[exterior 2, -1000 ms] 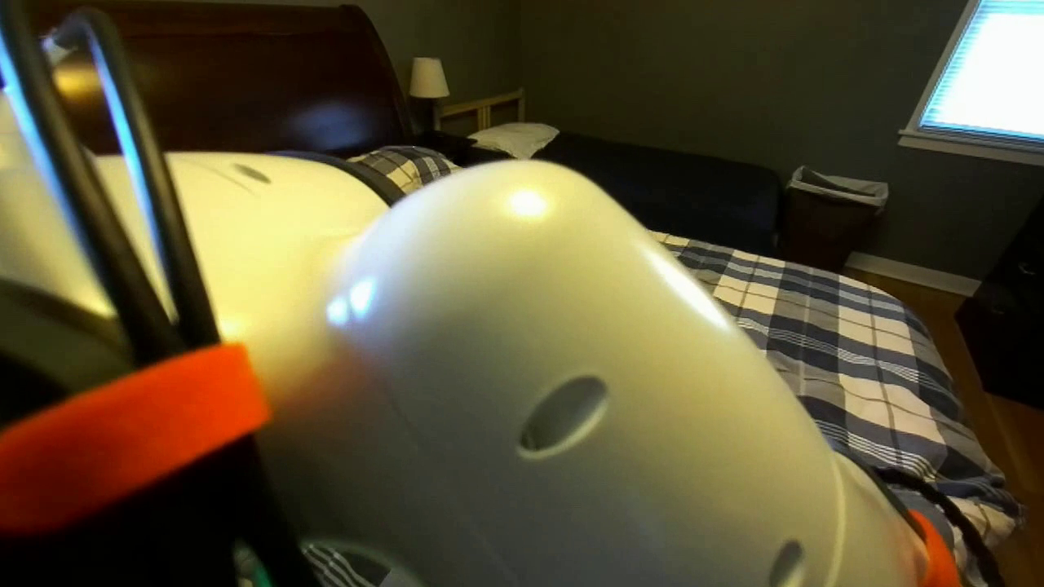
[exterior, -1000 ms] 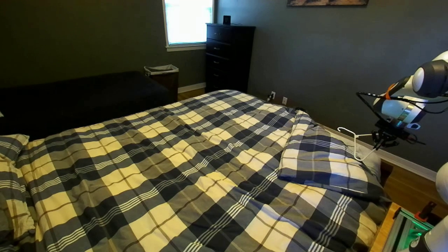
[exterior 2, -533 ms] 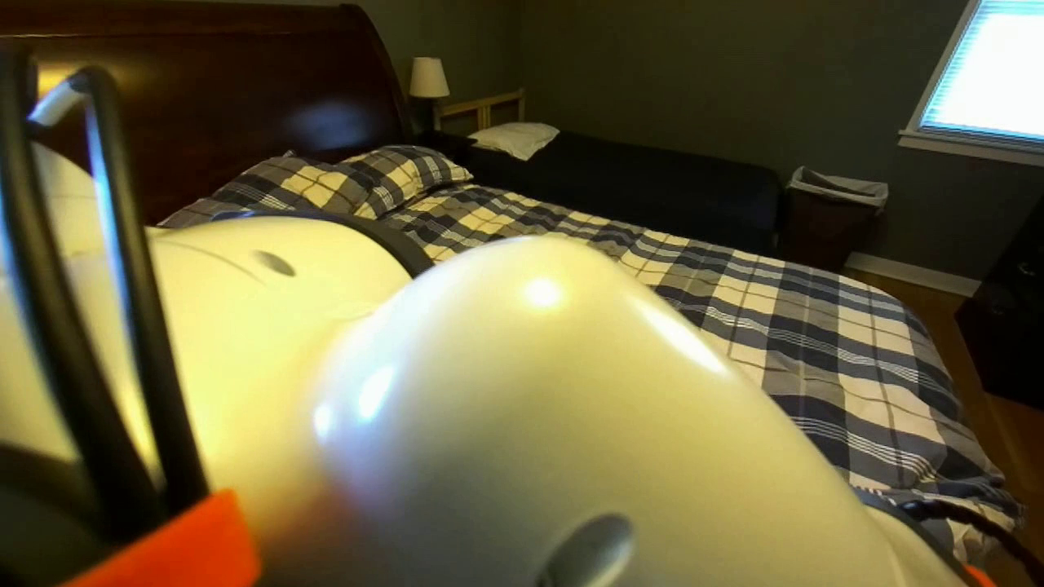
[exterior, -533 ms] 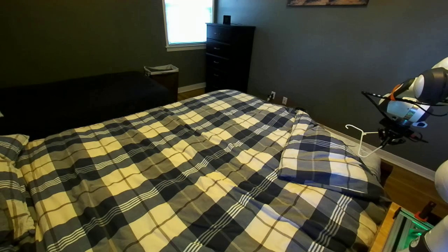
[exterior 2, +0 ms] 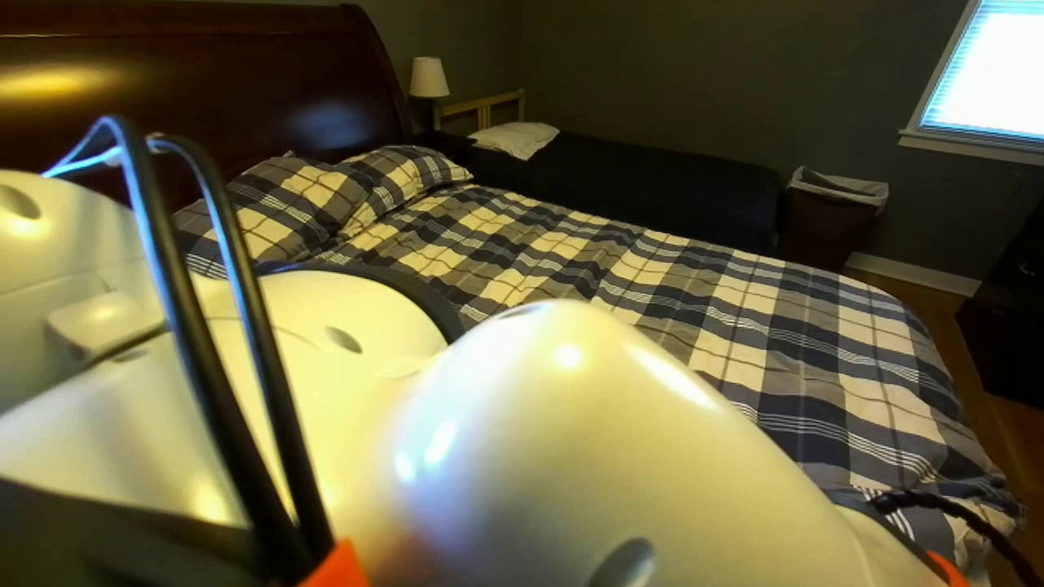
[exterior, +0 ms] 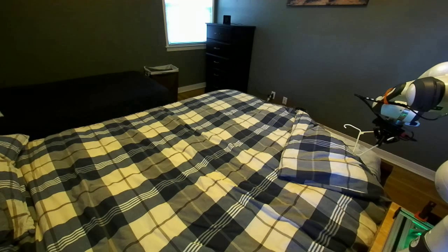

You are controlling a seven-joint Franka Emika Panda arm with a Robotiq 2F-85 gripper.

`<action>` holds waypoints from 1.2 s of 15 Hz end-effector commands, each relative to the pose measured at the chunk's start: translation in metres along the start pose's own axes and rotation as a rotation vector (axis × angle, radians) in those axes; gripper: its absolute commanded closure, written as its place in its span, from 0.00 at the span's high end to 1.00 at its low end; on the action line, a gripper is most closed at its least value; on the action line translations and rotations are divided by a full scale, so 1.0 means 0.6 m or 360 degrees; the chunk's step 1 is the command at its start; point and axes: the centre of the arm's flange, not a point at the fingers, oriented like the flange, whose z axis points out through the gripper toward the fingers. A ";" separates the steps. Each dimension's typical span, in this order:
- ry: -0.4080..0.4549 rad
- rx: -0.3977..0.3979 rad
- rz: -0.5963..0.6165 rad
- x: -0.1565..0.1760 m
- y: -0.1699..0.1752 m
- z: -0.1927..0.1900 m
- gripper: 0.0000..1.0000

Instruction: Put the white hanger under the covers then pull the covers on the bottom left corner downwards.

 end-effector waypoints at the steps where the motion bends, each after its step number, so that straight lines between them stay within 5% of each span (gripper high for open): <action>1: 0.0032 -0.0063 0.0015 0.030 -0.022 0.026 0.02; 9: 0.0133 -0.0117 -0.0022 0.018 -0.062 0.046 0.02; 18: 0.0157 -0.0228 -0.0173 -0.063 -0.146 0.111 0.02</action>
